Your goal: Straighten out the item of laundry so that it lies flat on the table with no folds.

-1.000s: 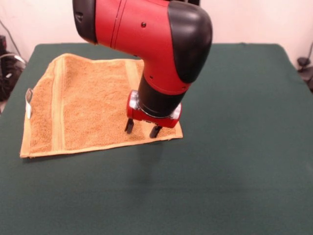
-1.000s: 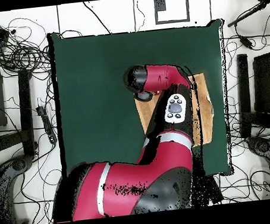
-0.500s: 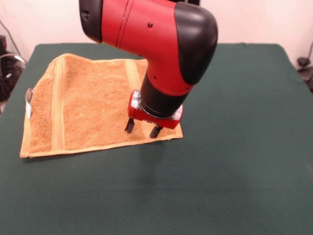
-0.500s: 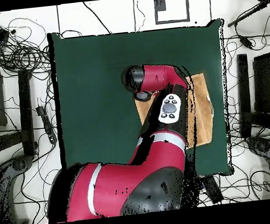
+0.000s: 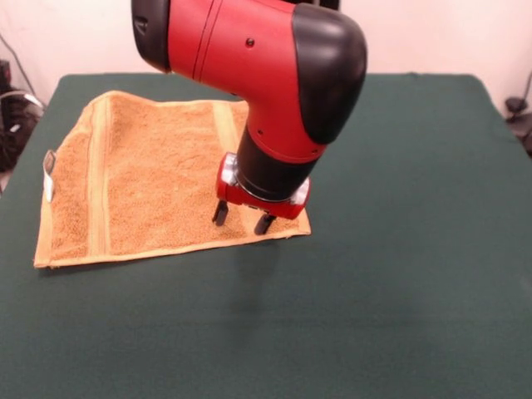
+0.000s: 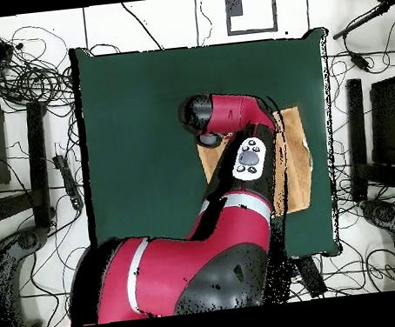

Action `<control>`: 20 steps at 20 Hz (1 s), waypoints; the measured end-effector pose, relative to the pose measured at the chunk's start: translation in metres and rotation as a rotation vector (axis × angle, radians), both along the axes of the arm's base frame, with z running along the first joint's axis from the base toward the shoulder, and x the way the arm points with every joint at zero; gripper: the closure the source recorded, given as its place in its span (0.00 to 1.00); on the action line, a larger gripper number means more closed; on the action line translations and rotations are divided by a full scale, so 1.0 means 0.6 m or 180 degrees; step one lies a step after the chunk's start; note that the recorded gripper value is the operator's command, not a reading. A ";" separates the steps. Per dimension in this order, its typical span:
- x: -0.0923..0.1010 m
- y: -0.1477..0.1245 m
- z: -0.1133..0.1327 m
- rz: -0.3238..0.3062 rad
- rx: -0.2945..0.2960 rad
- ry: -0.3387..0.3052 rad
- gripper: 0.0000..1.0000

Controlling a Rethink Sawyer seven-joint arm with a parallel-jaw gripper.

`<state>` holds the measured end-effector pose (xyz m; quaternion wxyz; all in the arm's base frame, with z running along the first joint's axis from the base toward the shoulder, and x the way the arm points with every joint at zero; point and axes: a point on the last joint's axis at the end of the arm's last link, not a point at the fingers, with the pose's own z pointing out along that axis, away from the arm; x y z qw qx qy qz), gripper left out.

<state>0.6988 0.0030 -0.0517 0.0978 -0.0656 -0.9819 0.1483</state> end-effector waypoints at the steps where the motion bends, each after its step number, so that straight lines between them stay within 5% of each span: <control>1: 0.000 0.000 0.000 -0.0003 0.0001 0.0000 0.00; 12: -0.003 -0.003 0.002 -0.0031 0.0026 -0.0028 0.00; 20: -0.008 -0.019 0.004 -0.0200 0.0221 -0.0083 0.00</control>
